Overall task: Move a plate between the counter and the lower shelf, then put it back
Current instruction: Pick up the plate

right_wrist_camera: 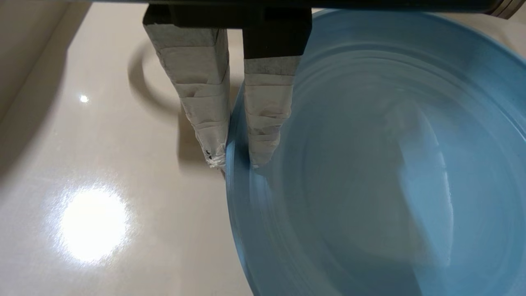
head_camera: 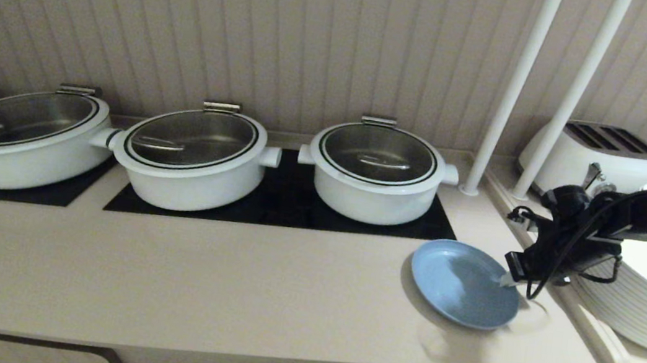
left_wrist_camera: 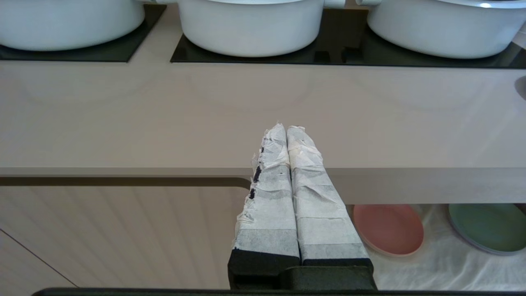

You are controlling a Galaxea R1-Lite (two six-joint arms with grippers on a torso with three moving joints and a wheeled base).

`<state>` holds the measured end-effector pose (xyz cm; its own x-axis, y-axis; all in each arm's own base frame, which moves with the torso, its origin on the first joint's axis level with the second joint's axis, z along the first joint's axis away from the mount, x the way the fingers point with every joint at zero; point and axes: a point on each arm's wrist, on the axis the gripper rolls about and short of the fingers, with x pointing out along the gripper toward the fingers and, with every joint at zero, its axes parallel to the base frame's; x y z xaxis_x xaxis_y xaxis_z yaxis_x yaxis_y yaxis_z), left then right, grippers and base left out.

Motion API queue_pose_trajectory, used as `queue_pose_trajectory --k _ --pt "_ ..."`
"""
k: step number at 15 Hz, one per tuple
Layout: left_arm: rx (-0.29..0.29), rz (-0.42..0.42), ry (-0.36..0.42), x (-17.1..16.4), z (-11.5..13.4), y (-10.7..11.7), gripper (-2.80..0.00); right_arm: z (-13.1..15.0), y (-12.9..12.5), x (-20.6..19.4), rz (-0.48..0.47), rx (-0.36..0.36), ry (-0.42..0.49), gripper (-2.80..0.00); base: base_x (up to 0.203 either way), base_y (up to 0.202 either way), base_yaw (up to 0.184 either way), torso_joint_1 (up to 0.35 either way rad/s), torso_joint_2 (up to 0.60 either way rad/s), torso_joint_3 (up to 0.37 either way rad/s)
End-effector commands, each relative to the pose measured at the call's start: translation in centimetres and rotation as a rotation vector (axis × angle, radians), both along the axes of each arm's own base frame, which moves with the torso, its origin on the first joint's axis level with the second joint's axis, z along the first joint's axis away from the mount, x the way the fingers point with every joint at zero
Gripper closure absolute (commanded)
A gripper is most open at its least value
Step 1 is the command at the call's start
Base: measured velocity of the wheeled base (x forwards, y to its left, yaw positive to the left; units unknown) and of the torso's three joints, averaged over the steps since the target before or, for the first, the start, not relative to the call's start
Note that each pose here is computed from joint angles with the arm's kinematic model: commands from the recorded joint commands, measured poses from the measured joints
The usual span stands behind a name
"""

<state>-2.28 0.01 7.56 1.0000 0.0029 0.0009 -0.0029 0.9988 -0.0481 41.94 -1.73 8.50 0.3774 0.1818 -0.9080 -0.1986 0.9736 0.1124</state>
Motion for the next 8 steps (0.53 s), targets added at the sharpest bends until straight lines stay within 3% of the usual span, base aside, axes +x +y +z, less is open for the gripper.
queue_pose_trajectory --k 1,8 --pt "-0.001 0.0 -0.001 0.0 0.0 0.0 0.0 0.5 0.0 -0.2 0.002 0.0 -0.006 0.0 0.0 0.0 0.0 0.0 0.0 0.0" --pt "-0.001 0.0 -0.001 0.0 0.0 0.0 0.0 2.4 0.1 -1.8 0.001 0.0 -0.021 0.0 0.0 0.0 0.0 0.0 0.0 0.0"
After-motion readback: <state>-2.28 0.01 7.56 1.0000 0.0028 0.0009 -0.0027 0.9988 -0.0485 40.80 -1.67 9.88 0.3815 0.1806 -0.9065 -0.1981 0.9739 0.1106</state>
